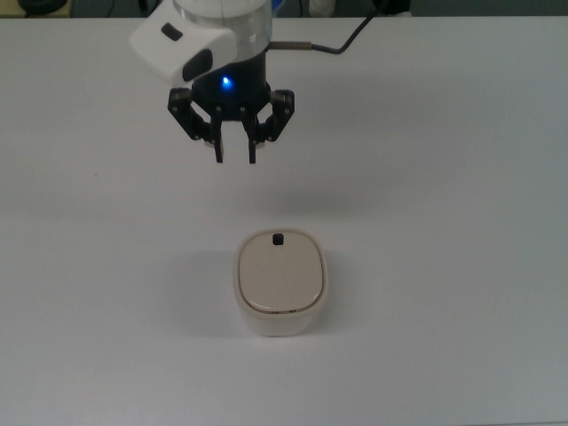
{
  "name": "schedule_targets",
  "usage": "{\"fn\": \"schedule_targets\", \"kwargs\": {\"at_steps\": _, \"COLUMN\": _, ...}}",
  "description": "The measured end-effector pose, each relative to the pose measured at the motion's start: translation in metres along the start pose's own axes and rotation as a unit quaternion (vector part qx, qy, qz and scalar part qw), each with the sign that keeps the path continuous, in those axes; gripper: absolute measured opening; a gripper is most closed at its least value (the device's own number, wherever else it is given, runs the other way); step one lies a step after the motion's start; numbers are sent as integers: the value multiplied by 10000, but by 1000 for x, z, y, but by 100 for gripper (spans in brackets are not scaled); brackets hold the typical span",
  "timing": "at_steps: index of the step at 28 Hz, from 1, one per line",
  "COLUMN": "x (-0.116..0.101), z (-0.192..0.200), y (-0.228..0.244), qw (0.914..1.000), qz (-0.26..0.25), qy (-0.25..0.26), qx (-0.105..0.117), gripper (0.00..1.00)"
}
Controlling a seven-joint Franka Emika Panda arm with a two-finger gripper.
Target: Open the trash can
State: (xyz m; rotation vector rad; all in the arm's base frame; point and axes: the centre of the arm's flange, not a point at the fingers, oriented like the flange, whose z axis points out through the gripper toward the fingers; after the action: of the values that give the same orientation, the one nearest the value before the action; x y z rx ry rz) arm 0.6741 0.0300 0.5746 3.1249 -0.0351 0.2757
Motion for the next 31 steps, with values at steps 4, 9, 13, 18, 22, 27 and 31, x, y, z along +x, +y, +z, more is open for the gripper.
{"fn": "schedule_targets", "kwargs": {"at_steps": 4, "x": 7, "z": 17, "y": -13, "qw": 9999, "qz": -76, "qy": 89, "qx": 36, "gripper": 24}}
{"fn": "schedule_targets", "kwargs": {"at_steps": 9, "x": 14, "z": 40, "y": -30, "qw": 9998, "qz": -109, "qy": 159, "qx": 82, "gripper": 8}}
{"fn": "schedule_targets", "kwargs": {"at_steps": 13, "x": 20, "z": 60, "y": -41, "qw": 9997, "qz": -129, "qy": 196, "qx": 108, "gripper": 1}}
{"fn": "schedule_targets", "kwargs": {"at_steps": 18, "x": 22, "z": 76, "y": -45, "qw": 9998, "qz": -114, "qy": 160, "qx": 101, "gripper": 1}}
{"fn": "schedule_targets", "kwargs": {"at_steps": 22, "x": 23, "z": 83, "y": -44, "qw": 9998, "qz": -127, "qy": 118, "qx": 58, "gripper": 1}}
{"fn": "schedule_targets", "kwargs": {"at_steps": 27, "x": 25, "z": 95, "y": -44, "qw": 9998, "qz": -149, "qy": 105, "qx": 7, "gripper": 1}}
{"fn": "schedule_targets", "kwargs": {"at_steps": 31, "x": 28, "z": 105, "y": -44, "qw": 9998, "qz": -172, "qy": 139, "qx": -31, "gripper": 1}}
